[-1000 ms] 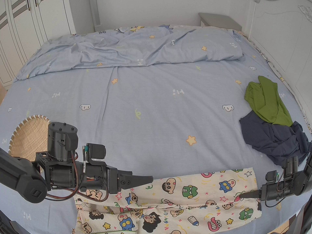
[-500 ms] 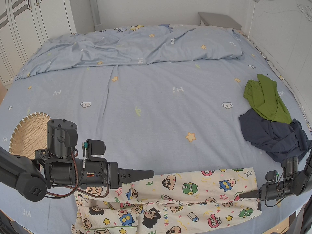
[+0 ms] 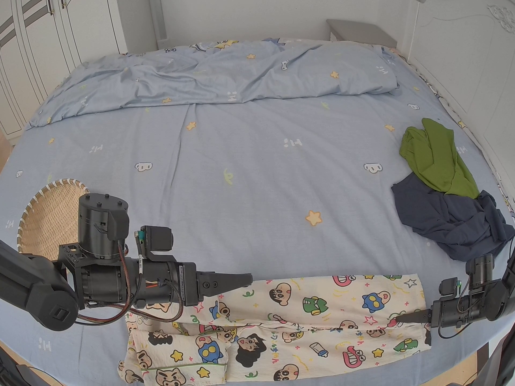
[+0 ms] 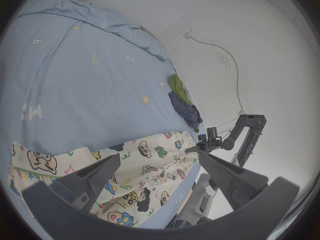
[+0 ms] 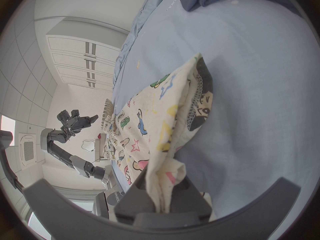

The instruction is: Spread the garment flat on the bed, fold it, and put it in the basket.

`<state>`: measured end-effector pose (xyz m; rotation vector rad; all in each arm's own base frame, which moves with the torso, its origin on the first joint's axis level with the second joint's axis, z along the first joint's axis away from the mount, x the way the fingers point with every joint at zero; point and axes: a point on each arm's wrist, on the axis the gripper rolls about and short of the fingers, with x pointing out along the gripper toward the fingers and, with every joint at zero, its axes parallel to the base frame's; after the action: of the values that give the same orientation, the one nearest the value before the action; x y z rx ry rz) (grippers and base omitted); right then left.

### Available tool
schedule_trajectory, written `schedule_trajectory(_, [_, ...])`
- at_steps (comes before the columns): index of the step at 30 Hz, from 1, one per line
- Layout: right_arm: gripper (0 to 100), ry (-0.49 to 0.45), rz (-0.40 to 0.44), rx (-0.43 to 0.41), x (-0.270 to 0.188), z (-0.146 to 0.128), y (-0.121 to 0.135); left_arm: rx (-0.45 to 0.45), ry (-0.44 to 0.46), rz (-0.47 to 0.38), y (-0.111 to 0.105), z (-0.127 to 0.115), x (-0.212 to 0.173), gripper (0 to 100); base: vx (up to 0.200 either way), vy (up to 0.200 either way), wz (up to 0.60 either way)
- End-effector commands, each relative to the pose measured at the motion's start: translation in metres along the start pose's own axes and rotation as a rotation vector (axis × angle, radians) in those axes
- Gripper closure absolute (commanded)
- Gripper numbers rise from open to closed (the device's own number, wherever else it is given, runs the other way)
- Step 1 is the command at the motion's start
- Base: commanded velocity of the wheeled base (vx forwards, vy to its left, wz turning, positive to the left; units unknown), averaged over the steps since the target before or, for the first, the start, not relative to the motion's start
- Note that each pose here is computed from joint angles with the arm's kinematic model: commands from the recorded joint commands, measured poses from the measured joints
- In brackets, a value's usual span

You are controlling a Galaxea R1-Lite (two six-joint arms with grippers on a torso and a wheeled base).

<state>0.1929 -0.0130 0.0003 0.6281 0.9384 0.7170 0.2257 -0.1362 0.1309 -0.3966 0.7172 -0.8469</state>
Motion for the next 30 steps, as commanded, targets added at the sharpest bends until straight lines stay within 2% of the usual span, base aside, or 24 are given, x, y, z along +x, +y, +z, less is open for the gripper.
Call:
schedule_trajectory(1, [100, -0.055, -0.033, -0.044, -0.009, 0.009, 0.017, 0.000, -0.006, 0.002, 0.000, 0.002, -0.002, 0, 0.000, 0.000, 0.00])
schedule_trajectory(3, [100, -0.072, -0.044, -0.042, -0.012, 0.011, 0.023, -0.004, -0.006, 0.005, 0.000, 0.002, -0.003, 0, 0.000, 0.000, 0.00])
schedule_trajectory(4, [100, -0.092, -0.034, -0.036, -0.016, 0.015, 0.044, -0.007, -0.010, 0.003, -0.004, 0.003, -0.010, 0, 0.000, 0.000, 0.00])
schedule_trajectory(5, [100, -0.094, -0.032, -0.037, -0.016, 0.016, 0.046, -0.007, -0.010, 0.003, -0.005, 0.003, -0.011, 0, 0.000, 0.000, 0.00])
schedule_trajectory(7, [100, -0.121, 0.017, -0.036, -0.028, 0.030, 0.082, -0.014, -0.006, 0.005, -0.012, 0.008, -0.023, 0, 0.000, 0.000, 0.00])
schedule_trajectory(8, [100, -0.114, 0.023, -0.031, -0.029, 0.032, 0.087, -0.015, -0.007, 0.008, -0.013, 0.008, -0.026, 0, 0.000, 0.000, 0.00])
schedule_trajectory(11, [100, -0.041, 0.015, -0.001, -0.042, 0.046, 0.126, -0.028, -0.016, 0.027, -0.016, 0.013, -0.040, 0, 0.000, 0.000, 0.00])
schedule_trajectory(14, [100, -0.009, -0.099, -0.009, -0.053, 0.060, 0.157, -0.025, -0.039, 0.033, -0.018, 0.015, -0.049, 0, 0.000, 0.000, 0.00])
schedule_trajectory(15, [100, -0.008, -0.107, -0.010, -0.053, 0.060, 0.158, -0.024, -0.040, 0.033, -0.018, 0.015, -0.050, 0, 0.000, 0.000, 0.00])
schedule_trajectory(16, [100, 0.009, -0.186, -0.041, -0.052, 0.065, 0.173, -0.023, -0.056, 0.034, -0.019, 0.016, -0.055, 0, 0.000, 0.000, 0.00])
schedule_trajectory(17, [100, 0.016, -0.222, -0.050, -0.051, 0.066, 0.179, -0.021, -0.065, 0.035, -0.020, 0.017, -0.057, 0, 0.000, 0.000, 0.00])
schedule_trajectory(20, [100, 0.022, -0.243, -0.063, -0.050, 0.067, 0.185, -0.017, -0.070, 0.032, -0.021, 0.017, -0.059, 0, 0.000, 0.000, 0.00])
schedule_trajectory(21, [100, 0.040, -0.314, -0.077, -0.044, 0.069, 0.207, -0.017, -0.069, 0.034, -0.023, 0.016, -0.063, 0, 0.000, 0.000, 0.00])
schedule_trajectory(22, [100, 0.041, -0.322, -0.077, -0.044, 0.069, 0.210, -0.018, -0.068, 0.035, -0.024, 0.016, -0.064, 0, 0.000, 0.000, 0.00])
schedule_trajectory(24, [100, 0.045, -0.442, -0.093, -0.037, 0.076, 0.229, -0.025, -0.057, 0.044, -0.025, 0.017, -0.067, 0, 0.000, 0.000, 0.00])
schedule_trajectory(25, [100, 0.046, -0.459, -0.097, -0.036, 0.078, 0.230, -0.027, -0.055, 0.045, -0.025, 0.017, -0.067, 0, 0.000, 0.000, 0.00])
schedule_trajectory(26, [100, 0.059, -0.550, -0.106, -0.030, 0.085, 0.236, -0.032, -0.055, 0.054, -0.025, 0.019, -0.068, 0, 0.000, 0.000, 0.00])
schedule_trajectory(27, [100, 0.061, -0.590, -0.112, -0.030, 0.089, 0.241, -0.032, -0.054, 0.059, -0.024, 0.019, -0.069, 0, 0.000, 0.000, 0.00])
schedule_trajectory(30, [100, 0.085, -0.616, -0.141, -0.035, 0.094, 0.265, -0.019, -0.052, 0.063, -0.025, 0.020, -0.071, 0, 0.000, 0.000, 0.00])
